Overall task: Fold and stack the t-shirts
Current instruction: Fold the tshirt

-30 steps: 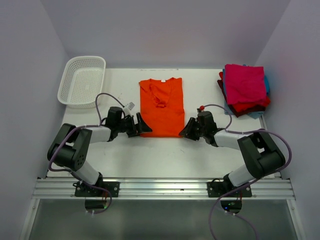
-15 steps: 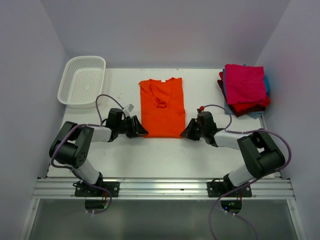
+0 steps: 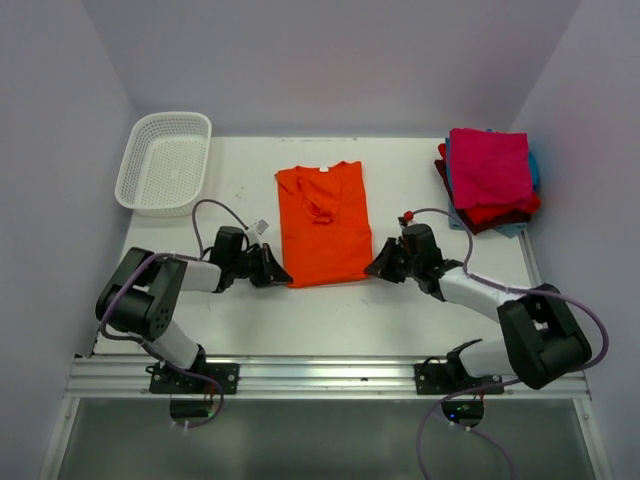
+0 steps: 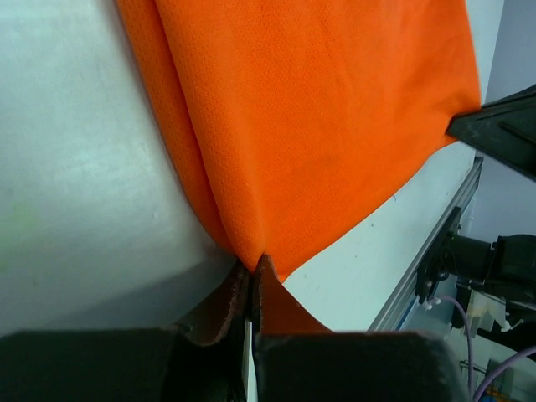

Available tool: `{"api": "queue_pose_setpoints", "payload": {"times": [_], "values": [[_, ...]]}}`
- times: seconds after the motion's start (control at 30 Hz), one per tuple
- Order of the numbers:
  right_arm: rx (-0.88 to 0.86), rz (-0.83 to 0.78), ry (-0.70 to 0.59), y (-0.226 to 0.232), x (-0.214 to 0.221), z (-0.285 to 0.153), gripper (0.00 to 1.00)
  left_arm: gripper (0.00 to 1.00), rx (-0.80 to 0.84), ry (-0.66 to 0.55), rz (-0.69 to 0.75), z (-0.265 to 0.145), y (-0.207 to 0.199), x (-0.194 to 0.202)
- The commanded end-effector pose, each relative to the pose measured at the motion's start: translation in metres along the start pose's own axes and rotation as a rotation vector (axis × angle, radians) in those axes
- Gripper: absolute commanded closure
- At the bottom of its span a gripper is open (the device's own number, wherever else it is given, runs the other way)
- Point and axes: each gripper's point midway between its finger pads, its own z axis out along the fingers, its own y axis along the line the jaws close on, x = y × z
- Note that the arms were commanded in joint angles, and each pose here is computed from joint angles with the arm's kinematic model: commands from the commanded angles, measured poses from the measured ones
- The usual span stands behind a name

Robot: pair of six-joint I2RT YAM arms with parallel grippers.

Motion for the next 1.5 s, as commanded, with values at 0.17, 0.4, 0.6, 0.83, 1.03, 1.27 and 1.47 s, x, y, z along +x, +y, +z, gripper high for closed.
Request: {"api": "queue_pose_setpoints", "payload": {"times": [0.17,0.4,0.6,0.83,1.03,1.27,1.47], "values": [[-0.041,-0.083,0.007,0.011,0.016,-0.056,1.00,1.00,-0.151,0.196,-0.032,-0.037,0.011,0.091],[-0.041,-0.132,0.048,0.019,0.046,-0.095,1.00,1.00,-0.084,0.228,-0.046,-0.056,-0.030,0.129],[-0.056,-0.162,0.069,0.030,0.064,-0.117,1.00,1.00,-0.092,0.171,-0.039,-0.085,-0.051,0.129],[-0.018,-0.230,-0.034,0.041,0.030,-0.109,1.00,1.00,-0.068,-0.031,0.052,-0.081,-0.072,0.080],[0.051,-0.332,-0.185,0.067,-0.031,-0.095,1.00,1.00,-0.118,-0.083,0.165,-0.058,-0.086,0.028],[0.049,-0.354,-0.303,0.102,-0.101,-0.080,1.00,1.00,-0.112,-0.212,0.168,-0.065,-0.089,-0.063],[0.081,-0.342,-0.316,0.103,-0.152,-0.040,1.00,1.00,-0.098,-0.243,0.151,-0.054,-0.083,-0.123]]}}
